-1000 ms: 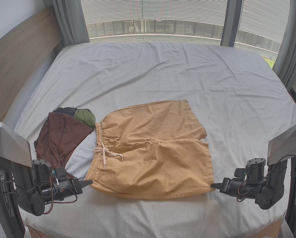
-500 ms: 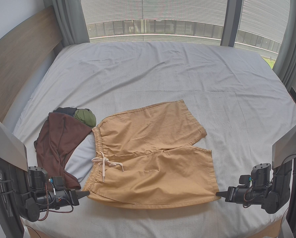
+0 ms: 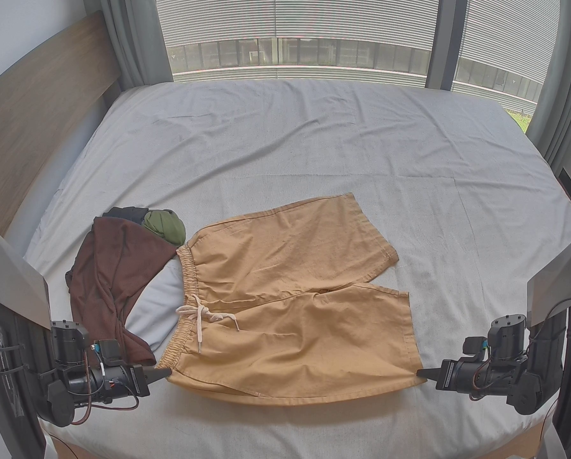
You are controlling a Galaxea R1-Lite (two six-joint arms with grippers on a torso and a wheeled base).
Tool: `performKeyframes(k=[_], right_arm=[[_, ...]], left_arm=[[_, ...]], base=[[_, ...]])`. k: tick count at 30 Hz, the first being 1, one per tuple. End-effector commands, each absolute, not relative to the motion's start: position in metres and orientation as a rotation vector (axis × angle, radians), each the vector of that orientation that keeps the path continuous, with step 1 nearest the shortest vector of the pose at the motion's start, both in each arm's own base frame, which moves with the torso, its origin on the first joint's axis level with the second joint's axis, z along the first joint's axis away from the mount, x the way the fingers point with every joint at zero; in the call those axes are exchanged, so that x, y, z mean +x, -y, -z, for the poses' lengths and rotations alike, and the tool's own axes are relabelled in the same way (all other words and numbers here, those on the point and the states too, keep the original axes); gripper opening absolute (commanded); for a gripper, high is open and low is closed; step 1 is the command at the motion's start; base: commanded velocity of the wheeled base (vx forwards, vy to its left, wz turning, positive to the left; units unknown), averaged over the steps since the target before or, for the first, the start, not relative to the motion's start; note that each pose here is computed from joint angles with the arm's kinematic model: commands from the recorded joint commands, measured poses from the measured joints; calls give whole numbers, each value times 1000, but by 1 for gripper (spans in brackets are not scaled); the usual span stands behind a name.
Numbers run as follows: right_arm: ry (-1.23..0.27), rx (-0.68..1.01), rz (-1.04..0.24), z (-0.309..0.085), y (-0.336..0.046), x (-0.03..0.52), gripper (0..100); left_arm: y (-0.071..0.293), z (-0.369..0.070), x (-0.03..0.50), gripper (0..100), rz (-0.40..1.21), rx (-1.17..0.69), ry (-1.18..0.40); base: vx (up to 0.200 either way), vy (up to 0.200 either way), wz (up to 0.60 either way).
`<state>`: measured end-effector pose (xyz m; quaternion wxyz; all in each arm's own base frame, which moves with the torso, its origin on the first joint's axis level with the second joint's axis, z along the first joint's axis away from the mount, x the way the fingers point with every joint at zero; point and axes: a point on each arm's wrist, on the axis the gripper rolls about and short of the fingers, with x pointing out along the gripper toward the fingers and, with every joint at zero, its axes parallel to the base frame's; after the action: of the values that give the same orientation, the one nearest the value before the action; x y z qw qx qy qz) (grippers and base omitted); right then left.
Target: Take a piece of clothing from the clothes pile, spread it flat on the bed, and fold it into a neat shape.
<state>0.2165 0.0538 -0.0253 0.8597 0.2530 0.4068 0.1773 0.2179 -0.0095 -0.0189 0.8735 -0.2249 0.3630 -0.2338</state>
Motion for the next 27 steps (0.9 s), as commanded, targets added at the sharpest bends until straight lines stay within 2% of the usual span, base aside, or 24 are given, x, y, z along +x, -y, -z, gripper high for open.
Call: performKeyframes(k=[1, 4, 6, 11, 21, 27], right_arm=[[-794, 532, -395, 16, -56, 224, 0], [-756, 534, -406, 11, -57, 229, 0], [-672, 560, -427, -6, -59, 237, 0], [-607, 577, -444, -18, -61, 244, 0], [-444, 569, -491, -45, -65, 268, 0], [-419, 567, -494, -52, -66, 281, 0]], left_arm=[[10, 10, 226, 0, 502, -455, -697], [10, 3, 230, 0, 507, -453, -659], [10, -14, 240, 0, 514, -477, -575], [11, -26, 246, 0, 519, -501, -522], [11, -34, 256, 0, 524, -484, -463], [11, -44, 264, 0, 522, -517, -423]], base=[[0, 0, 0], [0, 0, 0], [0, 0, 0], [0, 0, 0], [0, 0, 0], [0, 0, 0]])
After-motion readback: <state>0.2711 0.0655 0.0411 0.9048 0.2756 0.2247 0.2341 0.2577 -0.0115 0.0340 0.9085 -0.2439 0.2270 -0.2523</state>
